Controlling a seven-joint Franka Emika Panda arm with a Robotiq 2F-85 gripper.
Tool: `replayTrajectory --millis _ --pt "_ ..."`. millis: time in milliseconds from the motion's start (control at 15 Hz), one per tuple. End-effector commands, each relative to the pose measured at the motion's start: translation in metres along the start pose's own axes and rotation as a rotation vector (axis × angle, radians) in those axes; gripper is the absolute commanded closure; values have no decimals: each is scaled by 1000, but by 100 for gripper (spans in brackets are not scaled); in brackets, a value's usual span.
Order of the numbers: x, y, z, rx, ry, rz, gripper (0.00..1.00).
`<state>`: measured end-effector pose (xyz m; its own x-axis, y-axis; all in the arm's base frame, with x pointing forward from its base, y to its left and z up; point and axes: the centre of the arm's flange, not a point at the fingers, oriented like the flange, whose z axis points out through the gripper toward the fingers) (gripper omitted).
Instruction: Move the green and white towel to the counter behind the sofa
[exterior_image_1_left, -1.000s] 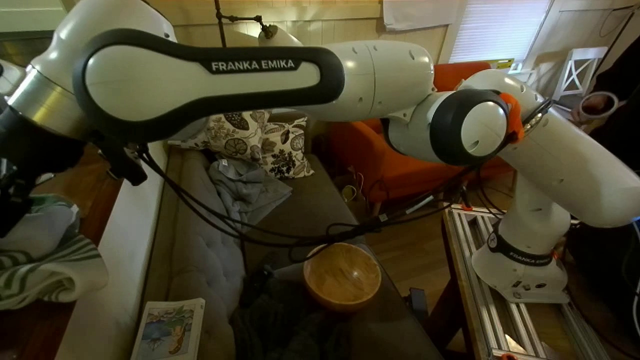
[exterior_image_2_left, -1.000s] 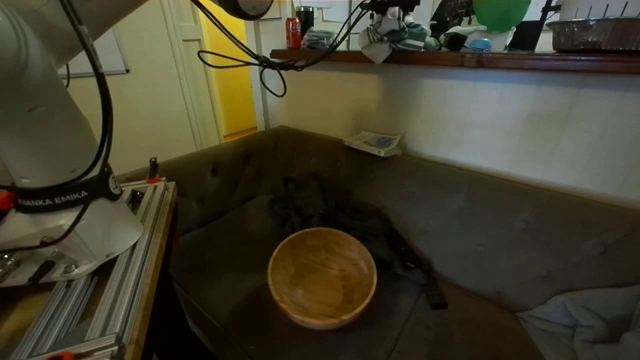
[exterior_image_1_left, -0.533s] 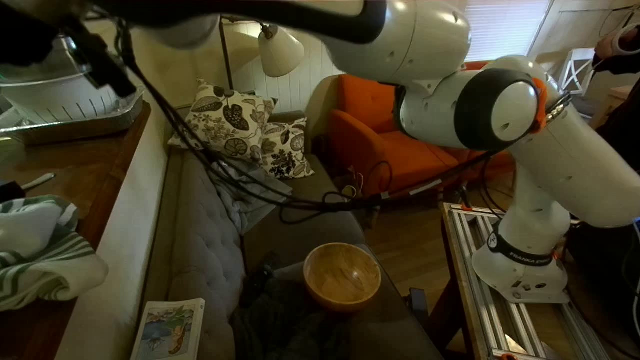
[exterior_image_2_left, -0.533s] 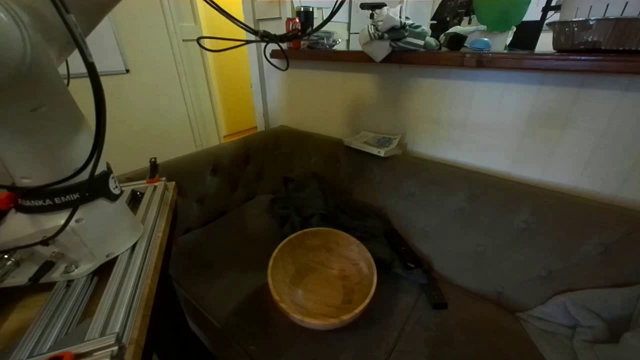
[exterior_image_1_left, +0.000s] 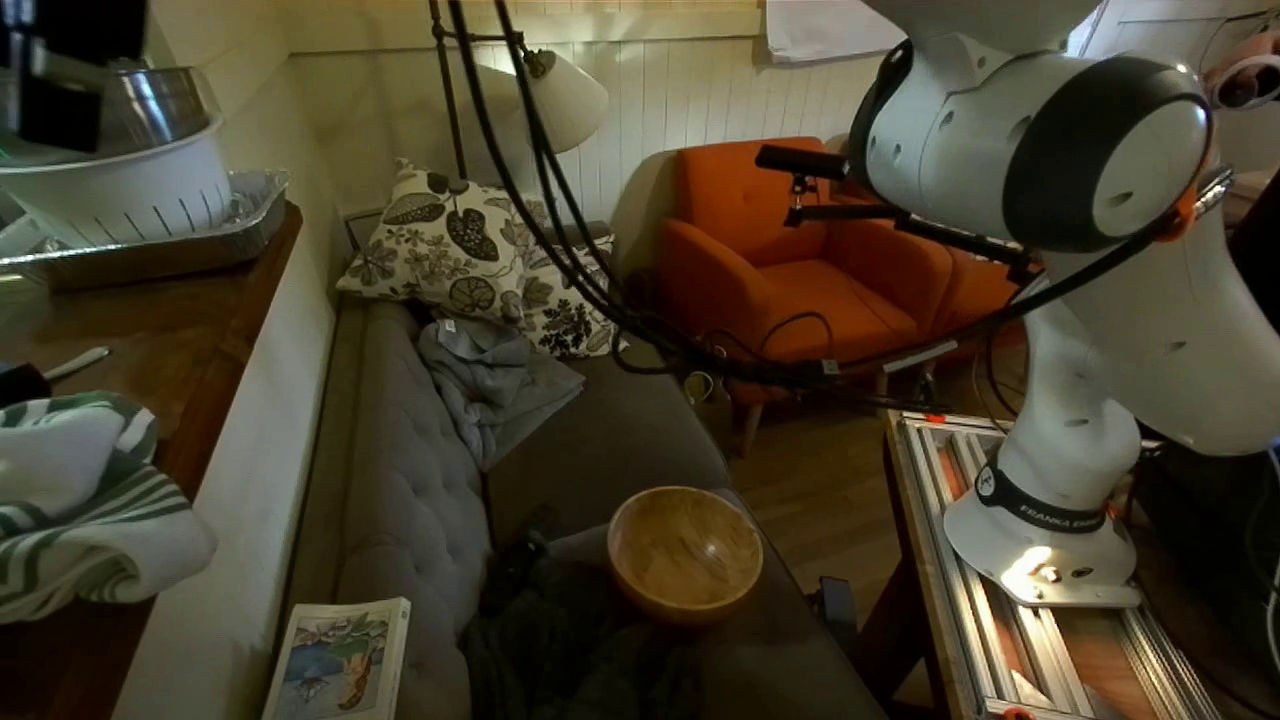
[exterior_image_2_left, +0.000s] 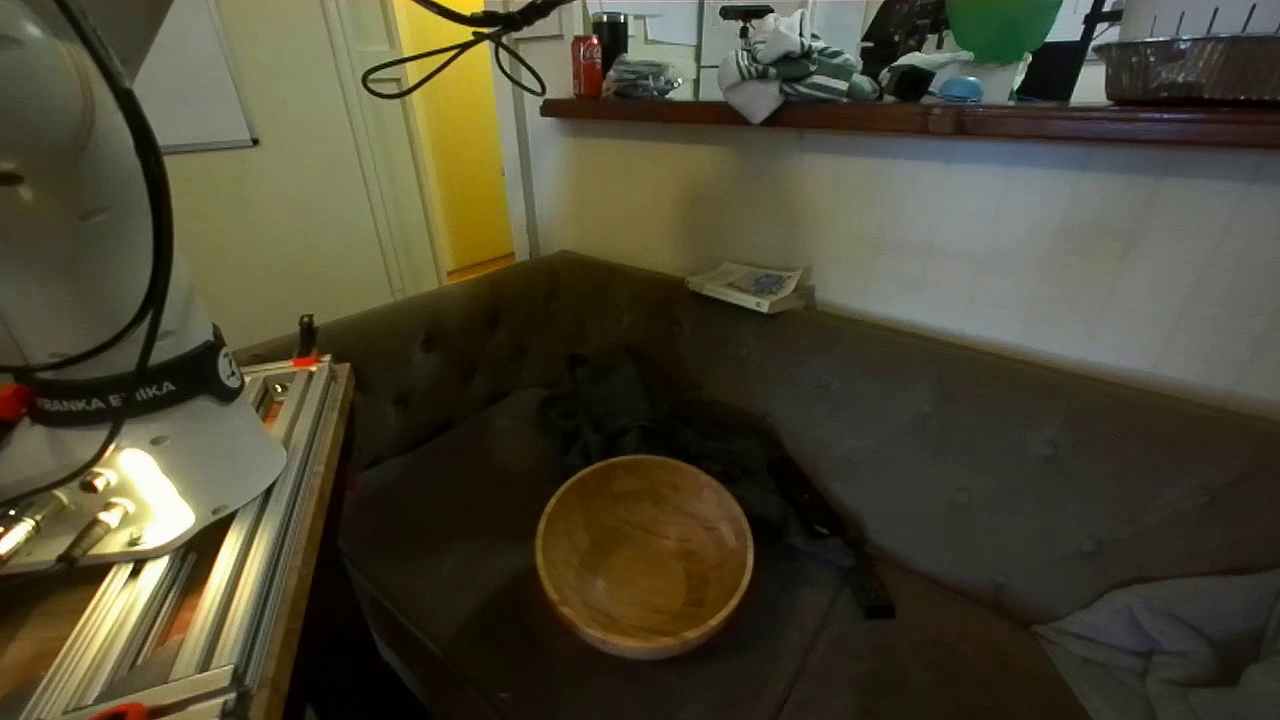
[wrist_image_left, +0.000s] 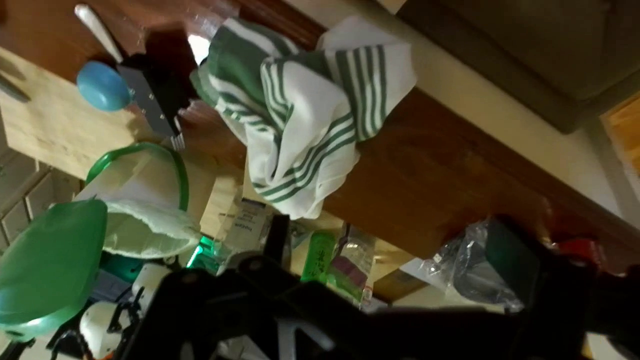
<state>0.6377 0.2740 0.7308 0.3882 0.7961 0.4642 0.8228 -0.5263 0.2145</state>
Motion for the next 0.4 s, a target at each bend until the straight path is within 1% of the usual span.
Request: replayTrajectory --millis 0,133,200,267,333 --pt "-34 -50 -20 84 -143 84 0" --pt "-49 -62 -29 108 -227 144 0" --pt "-52 -62 -31 88 -214 145 0" --pt "-15 -33 -28 94 -184 112 0" --pt "-16 -34 -33 92 -188 122 0"
